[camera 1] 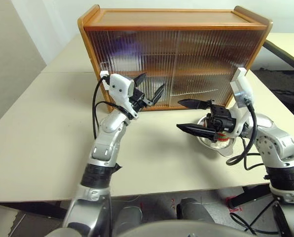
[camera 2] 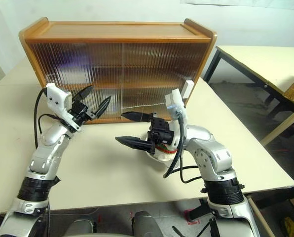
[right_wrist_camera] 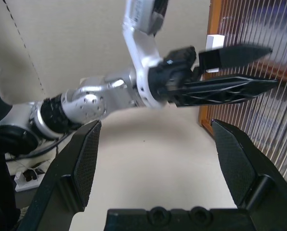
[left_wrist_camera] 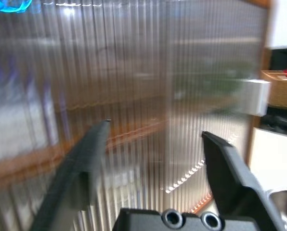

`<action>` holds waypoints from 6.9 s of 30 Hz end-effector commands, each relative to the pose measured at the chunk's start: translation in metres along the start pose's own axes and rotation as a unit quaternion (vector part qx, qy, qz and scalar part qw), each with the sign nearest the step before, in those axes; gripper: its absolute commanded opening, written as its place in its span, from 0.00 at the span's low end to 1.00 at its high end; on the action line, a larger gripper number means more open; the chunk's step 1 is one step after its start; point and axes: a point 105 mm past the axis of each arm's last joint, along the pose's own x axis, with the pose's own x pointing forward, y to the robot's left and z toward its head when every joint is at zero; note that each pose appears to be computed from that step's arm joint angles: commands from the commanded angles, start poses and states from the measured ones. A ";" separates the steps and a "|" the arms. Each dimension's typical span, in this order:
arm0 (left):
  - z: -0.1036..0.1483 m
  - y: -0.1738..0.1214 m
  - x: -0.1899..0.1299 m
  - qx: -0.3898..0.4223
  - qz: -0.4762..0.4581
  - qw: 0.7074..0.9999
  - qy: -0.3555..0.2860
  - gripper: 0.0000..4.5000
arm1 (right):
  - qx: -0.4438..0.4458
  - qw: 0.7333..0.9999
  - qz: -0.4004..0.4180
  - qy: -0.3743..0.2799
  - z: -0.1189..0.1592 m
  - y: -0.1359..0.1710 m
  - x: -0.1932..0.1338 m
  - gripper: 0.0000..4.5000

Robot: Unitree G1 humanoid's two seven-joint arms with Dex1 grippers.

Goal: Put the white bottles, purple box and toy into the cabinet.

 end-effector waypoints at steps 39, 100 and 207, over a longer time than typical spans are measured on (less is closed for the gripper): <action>0.003 -0.007 -0.094 -0.098 -0.238 0.963 0.074 1.00 | -0.101 0.886 -0.451 0.038 0.009 -0.134 -0.156 0.00; -0.004 -0.013 -0.093 -0.098 -0.216 0.969 0.066 1.00 | -0.047 0.940 -0.329 0.081 0.019 -0.129 -0.060 0.00; -0.015 -0.019 -0.070 -0.110 -0.274 0.954 0.059 1.00 | 0.002 0.944 -0.317 0.098 0.025 -0.025 -0.133 0.99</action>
